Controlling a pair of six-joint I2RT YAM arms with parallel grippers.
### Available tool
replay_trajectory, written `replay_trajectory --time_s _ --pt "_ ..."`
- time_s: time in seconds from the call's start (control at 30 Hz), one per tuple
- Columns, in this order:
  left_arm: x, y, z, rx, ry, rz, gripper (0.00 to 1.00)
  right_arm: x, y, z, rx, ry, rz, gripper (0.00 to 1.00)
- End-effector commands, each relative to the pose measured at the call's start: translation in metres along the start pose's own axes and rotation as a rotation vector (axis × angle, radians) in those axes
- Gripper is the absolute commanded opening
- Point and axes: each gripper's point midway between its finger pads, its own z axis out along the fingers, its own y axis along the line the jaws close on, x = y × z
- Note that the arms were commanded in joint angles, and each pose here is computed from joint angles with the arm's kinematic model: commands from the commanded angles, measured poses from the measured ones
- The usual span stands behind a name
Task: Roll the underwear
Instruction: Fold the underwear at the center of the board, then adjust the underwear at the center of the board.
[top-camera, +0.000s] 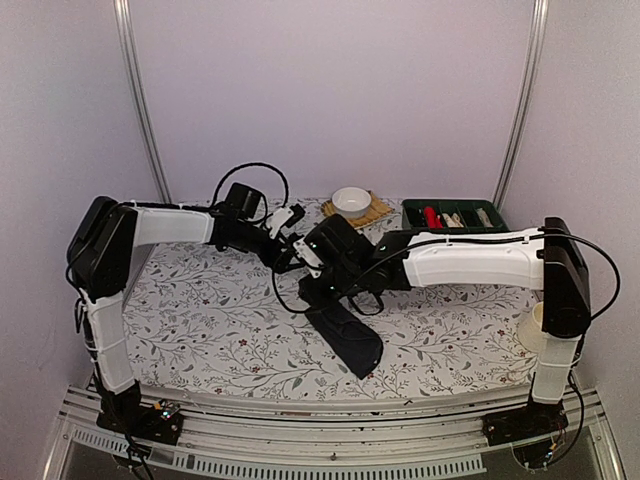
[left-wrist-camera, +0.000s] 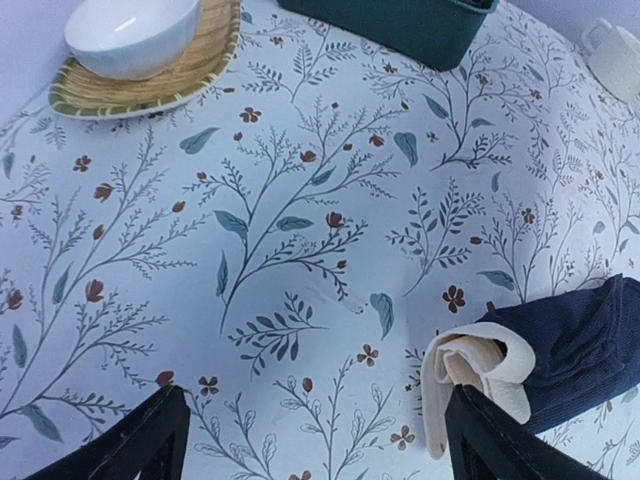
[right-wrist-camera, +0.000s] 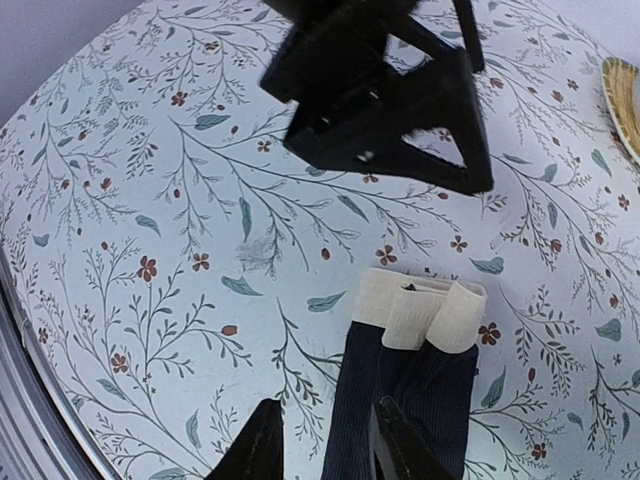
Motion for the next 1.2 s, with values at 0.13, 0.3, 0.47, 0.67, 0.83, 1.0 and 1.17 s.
replay_trajectory --time_s 0.13,0.3,0.47,0.67,0.83,1.0,1.17 --pt "-0.024 0.022 -0.041 -0.111 -0.102 0.018 0.90 0.010 -0.085 -0.011 0.260 -0.007 0.159 0.20" --pt "-0.011 0.028 -0.043 -0.141 -0.080 0.014 0.88 0.026 -0.097 0.022 0.302 0.060 0.137 0.14" --pt "-0.002 0.034 -0.044 -0.153 -0.067 0.004 0.87 0.030 -0.095 0.049 0.301 0.087 0.109 0.10" --pt "0.013 0.040 -0.038 -0.184 -0.029 -0.003 0.86 0.029 -0.078 0.064 0.203 0.076 0.098 0.09" --pt "0.028 0.042 -0.033 -0.195 0.027 -0.019 0.83 0.033 -0.071 0.071 0.184 0.079 0.085 0.09" --pt "0.050 0.022 -0.018 -0.127 0.108 -0.016 0.82 0.031 -0.065 0.075 0.154 0.070 0.076 0.09" --pt "0.062 -0.001 -0.007 -0.064 0.163 -0.010 0.82 0.038 -0.052 0.085 0.099 0.085 0.054 0.08"
